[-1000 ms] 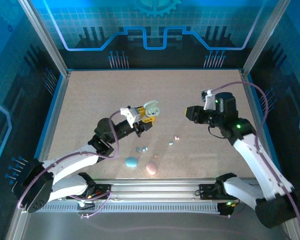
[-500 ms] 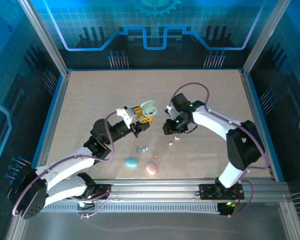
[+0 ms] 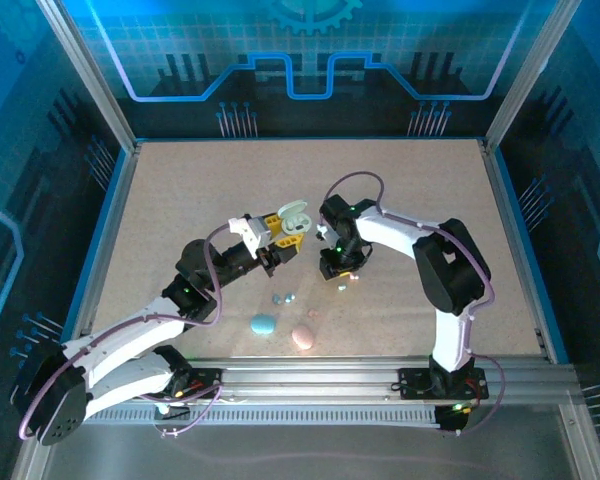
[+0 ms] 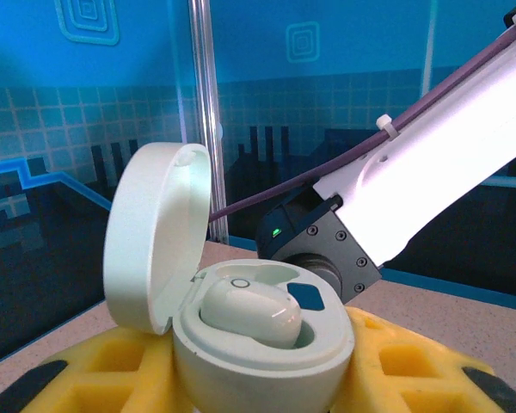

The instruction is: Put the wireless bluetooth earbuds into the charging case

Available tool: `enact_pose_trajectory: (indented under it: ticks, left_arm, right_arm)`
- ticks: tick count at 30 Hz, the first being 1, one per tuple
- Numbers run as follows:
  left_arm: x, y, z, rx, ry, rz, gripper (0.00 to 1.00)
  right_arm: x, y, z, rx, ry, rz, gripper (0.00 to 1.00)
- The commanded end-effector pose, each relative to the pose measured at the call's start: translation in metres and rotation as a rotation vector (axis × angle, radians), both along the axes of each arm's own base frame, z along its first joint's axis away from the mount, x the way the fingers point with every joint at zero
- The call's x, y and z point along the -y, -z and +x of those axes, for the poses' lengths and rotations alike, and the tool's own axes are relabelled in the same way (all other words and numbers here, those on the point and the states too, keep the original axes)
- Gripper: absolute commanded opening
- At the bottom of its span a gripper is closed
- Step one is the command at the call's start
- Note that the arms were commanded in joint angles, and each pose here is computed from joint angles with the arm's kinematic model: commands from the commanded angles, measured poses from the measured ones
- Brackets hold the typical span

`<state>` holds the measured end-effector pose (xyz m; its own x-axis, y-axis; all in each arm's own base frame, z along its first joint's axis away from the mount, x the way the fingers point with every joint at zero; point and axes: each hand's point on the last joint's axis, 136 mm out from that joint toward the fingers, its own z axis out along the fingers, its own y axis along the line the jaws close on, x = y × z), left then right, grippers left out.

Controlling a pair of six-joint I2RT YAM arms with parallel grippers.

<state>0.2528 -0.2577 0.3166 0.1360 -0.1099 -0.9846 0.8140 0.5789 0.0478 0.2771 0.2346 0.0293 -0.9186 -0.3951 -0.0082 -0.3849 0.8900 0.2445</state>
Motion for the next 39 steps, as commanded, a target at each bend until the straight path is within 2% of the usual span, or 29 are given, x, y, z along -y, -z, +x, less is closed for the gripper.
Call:
enact_pose_trajectory:
  ticks: [1, 11, 25, 39]
  left_arm:
    - [0.0, -0.014, -0.004, 0.035, 0.008, -0.016, 0.34]
    - [0.0, -0.01, -0.004, 0.029, 0.006, -0.012, 0.34]
    - [0.002, -0.008, -0.003, 0.017, 0.015, -0.019, 0.34]
    - [0.002, -0.007, -0.002, 0.013, 0.011, -0.016, 0.34]
  right_arm:
    - [-0.001, 0.002, -0.004, -0.017, -0.039, -0.032, 0.37]
    - [0.0, 0.01, -0.019, -0.071, -0.043, -0.05, 0.37]
    - [0.014, 0.005, -0.032, -0.07, -0.018, -0.094, 0.37]
    - [0.015, -0.004, -0.049, -0.096, 0.012, -0.053, 0.38]
